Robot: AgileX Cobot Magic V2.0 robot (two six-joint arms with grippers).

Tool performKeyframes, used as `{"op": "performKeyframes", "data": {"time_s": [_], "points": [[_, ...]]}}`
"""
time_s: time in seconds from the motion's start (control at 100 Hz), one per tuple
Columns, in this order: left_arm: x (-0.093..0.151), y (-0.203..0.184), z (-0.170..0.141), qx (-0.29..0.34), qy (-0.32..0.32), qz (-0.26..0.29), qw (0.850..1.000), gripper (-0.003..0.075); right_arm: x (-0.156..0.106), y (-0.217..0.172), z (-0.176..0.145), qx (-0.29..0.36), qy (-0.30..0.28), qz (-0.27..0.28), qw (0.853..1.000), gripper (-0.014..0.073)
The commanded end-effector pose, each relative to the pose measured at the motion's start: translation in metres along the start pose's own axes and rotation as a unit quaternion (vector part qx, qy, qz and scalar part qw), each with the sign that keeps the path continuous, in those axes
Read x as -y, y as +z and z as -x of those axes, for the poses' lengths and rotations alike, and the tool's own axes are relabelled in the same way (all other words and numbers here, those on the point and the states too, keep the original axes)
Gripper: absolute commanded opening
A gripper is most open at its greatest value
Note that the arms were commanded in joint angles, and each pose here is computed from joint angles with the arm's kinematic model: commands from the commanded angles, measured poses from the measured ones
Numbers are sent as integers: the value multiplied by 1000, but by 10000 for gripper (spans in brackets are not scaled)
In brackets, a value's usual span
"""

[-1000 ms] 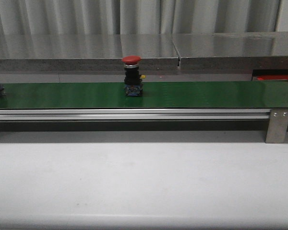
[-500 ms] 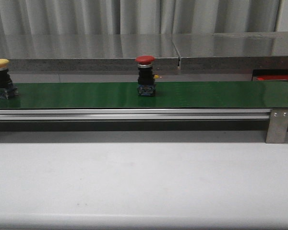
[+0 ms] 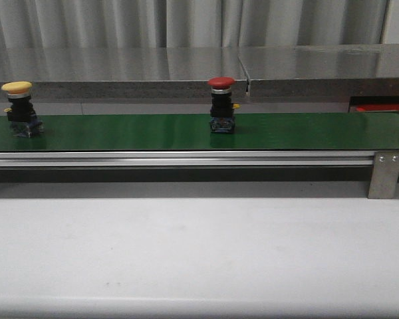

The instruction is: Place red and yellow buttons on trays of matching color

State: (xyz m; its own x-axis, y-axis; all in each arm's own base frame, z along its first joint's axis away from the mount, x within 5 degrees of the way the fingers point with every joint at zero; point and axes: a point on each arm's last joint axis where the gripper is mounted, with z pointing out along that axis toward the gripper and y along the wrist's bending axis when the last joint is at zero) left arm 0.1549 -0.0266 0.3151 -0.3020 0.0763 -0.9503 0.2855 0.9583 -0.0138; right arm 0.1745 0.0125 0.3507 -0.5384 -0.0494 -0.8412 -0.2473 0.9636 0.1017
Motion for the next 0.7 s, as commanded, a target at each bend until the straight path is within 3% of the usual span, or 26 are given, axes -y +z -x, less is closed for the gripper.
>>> {"op": "performKeyframes", "data": {"time_s": [0.0, 0.43, 0.69], "points": [[-2, -2, 13, 32, -8, 12, 999, -19, 1, 5, 18, 19, -7, 7, 1000, 591], [-2, -2, 13, 32, -8, 12, 999, -19, -14, 129, 61, -76, -59, 94, 991, 591], [-2, -2, 13, 32, -8, 12, 999, -19, -17, 191, 74, -108, -73, 112, 985, 591]]}}
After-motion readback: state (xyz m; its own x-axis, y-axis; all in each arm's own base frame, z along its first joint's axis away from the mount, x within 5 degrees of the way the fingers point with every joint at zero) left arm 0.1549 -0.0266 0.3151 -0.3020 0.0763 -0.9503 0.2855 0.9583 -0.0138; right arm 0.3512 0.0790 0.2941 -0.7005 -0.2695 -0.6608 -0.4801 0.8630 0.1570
